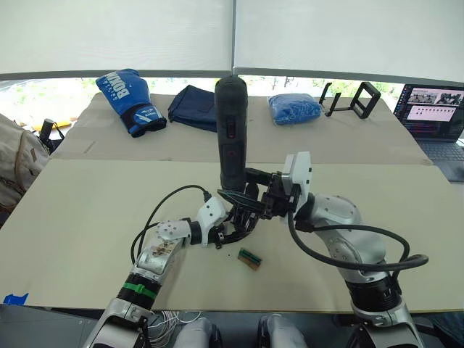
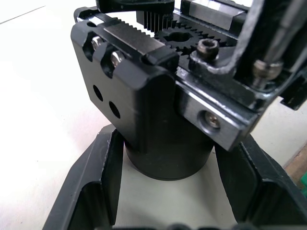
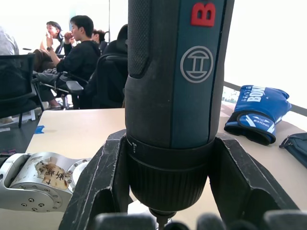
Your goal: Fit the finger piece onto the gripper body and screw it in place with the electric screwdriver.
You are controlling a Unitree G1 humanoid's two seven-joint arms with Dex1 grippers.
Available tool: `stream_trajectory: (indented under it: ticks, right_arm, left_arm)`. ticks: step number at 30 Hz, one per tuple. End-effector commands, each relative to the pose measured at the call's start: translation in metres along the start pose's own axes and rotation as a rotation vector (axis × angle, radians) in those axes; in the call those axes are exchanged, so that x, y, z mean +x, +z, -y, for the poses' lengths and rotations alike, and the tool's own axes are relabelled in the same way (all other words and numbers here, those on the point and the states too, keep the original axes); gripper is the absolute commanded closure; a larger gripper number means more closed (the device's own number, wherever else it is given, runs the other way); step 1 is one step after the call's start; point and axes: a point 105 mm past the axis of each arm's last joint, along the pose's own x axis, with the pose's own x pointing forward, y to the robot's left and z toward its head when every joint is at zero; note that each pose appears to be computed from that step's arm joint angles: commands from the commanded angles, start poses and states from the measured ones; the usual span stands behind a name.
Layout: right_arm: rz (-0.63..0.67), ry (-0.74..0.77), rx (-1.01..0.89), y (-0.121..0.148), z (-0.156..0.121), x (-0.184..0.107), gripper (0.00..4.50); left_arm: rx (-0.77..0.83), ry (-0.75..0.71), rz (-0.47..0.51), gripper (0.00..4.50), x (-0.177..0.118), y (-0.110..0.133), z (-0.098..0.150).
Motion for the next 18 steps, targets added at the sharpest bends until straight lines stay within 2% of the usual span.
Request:
stream_trajectory:
  ticks: [1, 9, 18]
  right_arm:
    - [-0.063, -0.012, 0.04, -0.017, -0.002, 0.001, 2.56]
    - [-0.081, -0.017, 0.072, -0.027, -0.005, 0.001, 2.56]
    - [-0.156, 0.051, -0.001, -0.043, -0.018, -0.003, 2.56]
  left_arm:
    - [-0.053, -0.041, -0.075, 2.22, 0.003, -0.022, 0.011]
    - [-0.053, -0.042, -0.077, 2.22, 0.003, -0.022, 0.011]
    - [-0.058, -0.039, -0.076, 2.22, 0.002, -0.022, 0.012]
